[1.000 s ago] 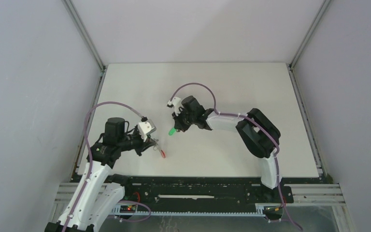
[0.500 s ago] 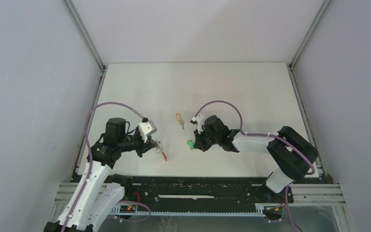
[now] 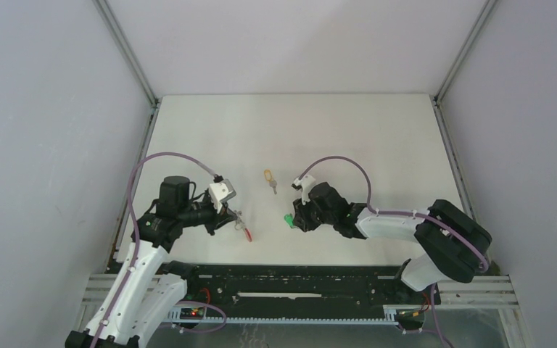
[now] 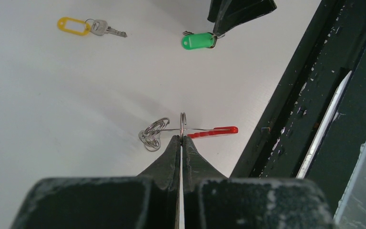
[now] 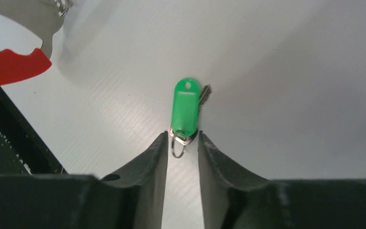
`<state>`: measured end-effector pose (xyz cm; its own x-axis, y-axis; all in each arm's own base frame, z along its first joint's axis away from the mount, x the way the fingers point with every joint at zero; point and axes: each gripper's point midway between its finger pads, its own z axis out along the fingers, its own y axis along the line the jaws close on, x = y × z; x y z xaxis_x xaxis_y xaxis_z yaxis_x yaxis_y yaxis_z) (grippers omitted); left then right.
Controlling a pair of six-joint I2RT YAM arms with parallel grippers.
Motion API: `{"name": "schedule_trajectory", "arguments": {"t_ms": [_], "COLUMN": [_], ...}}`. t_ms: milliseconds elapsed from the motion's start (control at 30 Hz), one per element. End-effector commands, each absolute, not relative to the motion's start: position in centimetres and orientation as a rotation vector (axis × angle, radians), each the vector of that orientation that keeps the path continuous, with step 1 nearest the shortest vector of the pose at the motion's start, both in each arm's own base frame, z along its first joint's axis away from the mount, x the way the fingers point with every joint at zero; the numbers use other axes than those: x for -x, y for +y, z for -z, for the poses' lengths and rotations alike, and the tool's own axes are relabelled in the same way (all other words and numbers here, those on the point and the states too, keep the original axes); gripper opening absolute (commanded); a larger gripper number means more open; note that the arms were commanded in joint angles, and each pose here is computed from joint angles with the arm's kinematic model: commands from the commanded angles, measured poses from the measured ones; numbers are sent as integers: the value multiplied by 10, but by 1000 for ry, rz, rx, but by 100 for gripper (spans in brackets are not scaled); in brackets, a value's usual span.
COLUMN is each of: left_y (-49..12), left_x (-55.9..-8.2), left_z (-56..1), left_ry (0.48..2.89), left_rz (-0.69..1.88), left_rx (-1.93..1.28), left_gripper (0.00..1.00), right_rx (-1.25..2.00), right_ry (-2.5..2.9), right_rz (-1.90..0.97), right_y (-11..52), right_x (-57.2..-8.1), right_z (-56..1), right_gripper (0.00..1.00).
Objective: Put the keys on the keyring
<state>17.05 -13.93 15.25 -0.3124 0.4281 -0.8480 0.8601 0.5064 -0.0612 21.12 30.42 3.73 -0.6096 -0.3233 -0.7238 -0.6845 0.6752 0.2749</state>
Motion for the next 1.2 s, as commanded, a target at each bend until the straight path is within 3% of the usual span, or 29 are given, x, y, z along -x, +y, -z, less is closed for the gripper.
{"name": "schedule_trajectory", "arguments": {"t_ms": [0,133,367,433,467,500,600,733,867,1000,1167], "left_y": [-146,-147,-147,-148,-148,-148,-147,-146,-147,-147,-147], "left_x": [-178,-178,-175,-175,-176,-176,-177,-178,-176,-176,-176], "left_z": [-180,-181,-182,-183,-184,-184,-185,-183,-183,-182,-183], "left_ry": [1847,1849,1854,1856,1855,1856,1862,1873,1881,1887,1885], "left_rz": [668,674,684,685,687,687,680,671,684,685,684], "left_rx": [-1056,-1056,-1062,-1062,-1062,-1061,-1052,-1047,-1039,-1042,-1042], "left_gripper": [0,0,0,0,0,0,0,0,0,0,0], "right_rx": [671,658,582,545,524,491,371,401,471,551,593], "right_ry": [2197,2213,2184,2157,2138,2115,2072,2168,2137,2032,2041], "right_rz": [-650,-605,-606,-611,-622,-632,-673,-767,-599,-540,-499], "right_y": [300,298,293,290,288,285,272,265,271,287,297], "right_x": [-223,-218,-211,-212,-212,-214,-221,-219,-215,-205,-203], "right_z": [-54,-49,-59,-70,-78,-88,-114,-89,-74,-73,-51], "right_gripper": [42,46,62,78,95,99,100,99,90,70,64]}}
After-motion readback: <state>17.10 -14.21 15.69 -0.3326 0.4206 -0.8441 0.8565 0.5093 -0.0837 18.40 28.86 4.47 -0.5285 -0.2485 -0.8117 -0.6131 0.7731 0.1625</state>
